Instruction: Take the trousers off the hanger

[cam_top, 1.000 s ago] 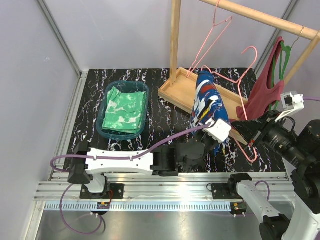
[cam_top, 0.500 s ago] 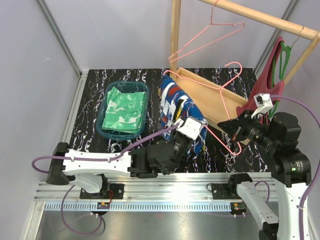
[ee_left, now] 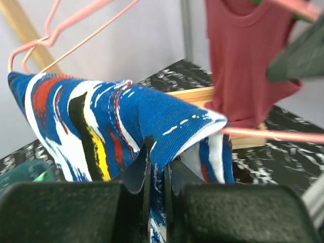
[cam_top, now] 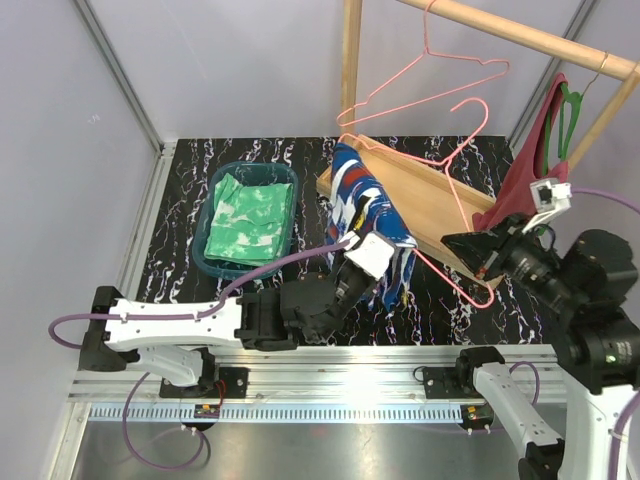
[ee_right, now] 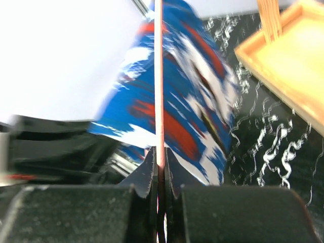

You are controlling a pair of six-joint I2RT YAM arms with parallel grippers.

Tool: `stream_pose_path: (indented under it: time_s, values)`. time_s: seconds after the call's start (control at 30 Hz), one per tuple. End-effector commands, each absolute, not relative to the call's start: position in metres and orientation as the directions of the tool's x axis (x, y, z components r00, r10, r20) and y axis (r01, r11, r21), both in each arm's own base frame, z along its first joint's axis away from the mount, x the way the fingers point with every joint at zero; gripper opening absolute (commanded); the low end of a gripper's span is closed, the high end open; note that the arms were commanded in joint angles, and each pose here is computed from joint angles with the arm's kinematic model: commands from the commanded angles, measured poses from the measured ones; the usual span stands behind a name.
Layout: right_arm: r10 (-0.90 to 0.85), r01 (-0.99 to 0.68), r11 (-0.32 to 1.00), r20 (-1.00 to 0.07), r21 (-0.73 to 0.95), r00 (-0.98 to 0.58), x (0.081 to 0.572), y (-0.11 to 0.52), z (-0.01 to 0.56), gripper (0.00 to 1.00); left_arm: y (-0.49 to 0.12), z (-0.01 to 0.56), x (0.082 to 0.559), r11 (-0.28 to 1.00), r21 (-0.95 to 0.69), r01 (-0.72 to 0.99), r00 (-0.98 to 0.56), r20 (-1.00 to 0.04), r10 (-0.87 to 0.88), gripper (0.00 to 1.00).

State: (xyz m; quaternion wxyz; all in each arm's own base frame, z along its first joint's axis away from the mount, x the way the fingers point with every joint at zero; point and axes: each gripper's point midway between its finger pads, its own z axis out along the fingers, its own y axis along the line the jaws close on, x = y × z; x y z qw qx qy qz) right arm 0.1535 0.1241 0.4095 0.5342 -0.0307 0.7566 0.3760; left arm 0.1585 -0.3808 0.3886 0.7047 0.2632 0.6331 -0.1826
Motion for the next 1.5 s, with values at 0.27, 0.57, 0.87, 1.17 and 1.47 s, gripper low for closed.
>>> stream_pose_path:
  time_s: [0.27, 0.57, 0.87, 1.17, 1.47]
  values:
    - [0.432, -0.556, 0.741, -0.901, 0.376, -0.034, 0.118, 0.106, 0.562, 0.0, -0.41, 0.378, 0.108, 0.545, 0.031, 0.838, 0.083, -0.994, -0.07, 0.0]
    - [0.43, -0.616, 0.703, -0.902, 0.355, -0.029, 0.096, 0.113, 0.575, 0.0, -0.44, 0.381, 0.108, 0.527, 0.088, 0.845, 0.11, -0.994, -0.01, 0.29]
    - [0.433, -0.626, 0.697, -0.901, 0.349, -0.021, 0.09, 0.114, 0.579, 0.0, -0.452, 0.385, 0.129, 0.639, 0.101, 0.763, 0.121, -0.993, 0.012, 0.3]
    - [0.44, -0.595, 0.72, -0.898, 0.358, -0.007, 0.094, 0.108, 0.583, 0.0, -0.461, 0.383, 0.13, 0.647, 0.086, 0.757, 0.117, -0.993, -0.005, 0.63]
    - [0.456, -0.614, 0.705, -0.89, 0.356, 0.007, 0.085, 0.109, 0.593, 0.0, -0.447, 0.372, 0.15, 0.752, 0.126, 0.647, 0.14, -0.989, 0.046, 0.56]
